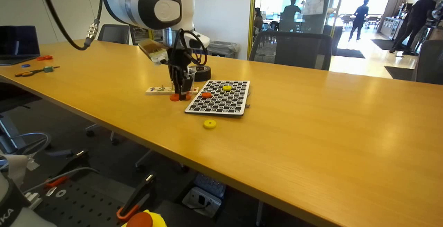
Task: Pick up the orange and yellow objects and put them in the two cups
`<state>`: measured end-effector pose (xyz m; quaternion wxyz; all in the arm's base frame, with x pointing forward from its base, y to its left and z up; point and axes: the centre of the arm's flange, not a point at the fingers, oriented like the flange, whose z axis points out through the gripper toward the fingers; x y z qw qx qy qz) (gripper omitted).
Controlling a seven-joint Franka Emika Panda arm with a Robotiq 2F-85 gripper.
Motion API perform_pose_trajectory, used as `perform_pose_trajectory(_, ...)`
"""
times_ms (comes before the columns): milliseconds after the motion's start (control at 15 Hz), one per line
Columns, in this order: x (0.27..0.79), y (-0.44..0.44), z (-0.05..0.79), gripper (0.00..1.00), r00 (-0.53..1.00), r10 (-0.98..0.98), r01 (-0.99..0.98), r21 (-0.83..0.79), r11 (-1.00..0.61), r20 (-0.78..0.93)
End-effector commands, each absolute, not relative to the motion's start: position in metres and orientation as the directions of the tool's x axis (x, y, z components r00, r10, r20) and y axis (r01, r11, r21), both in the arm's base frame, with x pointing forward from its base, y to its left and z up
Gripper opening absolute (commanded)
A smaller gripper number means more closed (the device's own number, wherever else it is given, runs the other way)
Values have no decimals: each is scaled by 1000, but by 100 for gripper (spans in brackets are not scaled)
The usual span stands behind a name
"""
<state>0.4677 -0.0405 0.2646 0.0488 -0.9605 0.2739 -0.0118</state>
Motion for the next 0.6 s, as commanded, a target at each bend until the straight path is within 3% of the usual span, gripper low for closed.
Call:
perform_pose_trajectory(0, 464, -34, 307, 12, 840, -543, -538, -125, -834, 4)
perform_pose_trajectory(533, 468, -25, 351, 12, 812, -579, -563, -163, -810, 71)
